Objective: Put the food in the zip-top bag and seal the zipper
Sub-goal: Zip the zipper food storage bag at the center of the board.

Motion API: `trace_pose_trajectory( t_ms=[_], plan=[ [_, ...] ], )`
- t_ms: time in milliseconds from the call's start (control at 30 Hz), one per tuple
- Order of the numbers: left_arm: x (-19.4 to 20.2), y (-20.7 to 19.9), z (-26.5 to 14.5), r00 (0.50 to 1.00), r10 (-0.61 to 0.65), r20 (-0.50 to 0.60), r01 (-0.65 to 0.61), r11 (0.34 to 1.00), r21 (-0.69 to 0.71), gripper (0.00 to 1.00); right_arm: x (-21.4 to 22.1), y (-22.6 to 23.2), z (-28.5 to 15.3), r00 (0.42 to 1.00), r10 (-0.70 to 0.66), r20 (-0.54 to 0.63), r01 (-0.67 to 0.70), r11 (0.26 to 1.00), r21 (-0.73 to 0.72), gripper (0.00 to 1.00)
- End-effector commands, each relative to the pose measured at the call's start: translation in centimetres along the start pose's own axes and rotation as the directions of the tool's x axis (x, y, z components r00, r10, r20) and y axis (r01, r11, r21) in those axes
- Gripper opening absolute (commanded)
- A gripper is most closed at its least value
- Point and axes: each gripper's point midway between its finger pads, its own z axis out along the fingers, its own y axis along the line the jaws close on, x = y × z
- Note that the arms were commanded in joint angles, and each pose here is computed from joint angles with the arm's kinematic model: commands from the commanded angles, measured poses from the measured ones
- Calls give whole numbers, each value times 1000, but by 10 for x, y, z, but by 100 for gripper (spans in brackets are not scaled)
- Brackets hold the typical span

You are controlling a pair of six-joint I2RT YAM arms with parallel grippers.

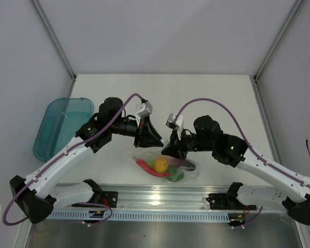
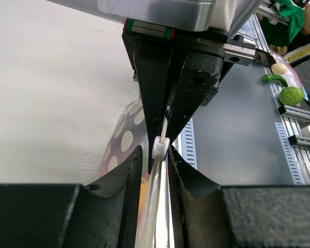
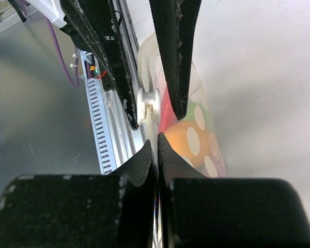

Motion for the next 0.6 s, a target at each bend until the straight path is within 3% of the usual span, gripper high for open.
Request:
trace_pose_trajectory(
  t_ms=[0,133,433,567],
  plan=[
    [-10,-6,-2,999,45,29,-45,999,17,29,-27,8,-5,997,-30,64,30,1000,-6,0],
    [-11,-7,-1,999,38,33,-39,999,24,30,-25,7,-5,998,-29,57,29,1000,-2,0],
    [-12,-10,-1,999,32,36,-34,999,42,19,-22,5,-2,999,-25,48,25,1000,2,0],
    [-13,-12,-2,999,35,36,-37,998,46,1,-24,5,-2,998,-30,57,29,1000,9,0]
  ],
)
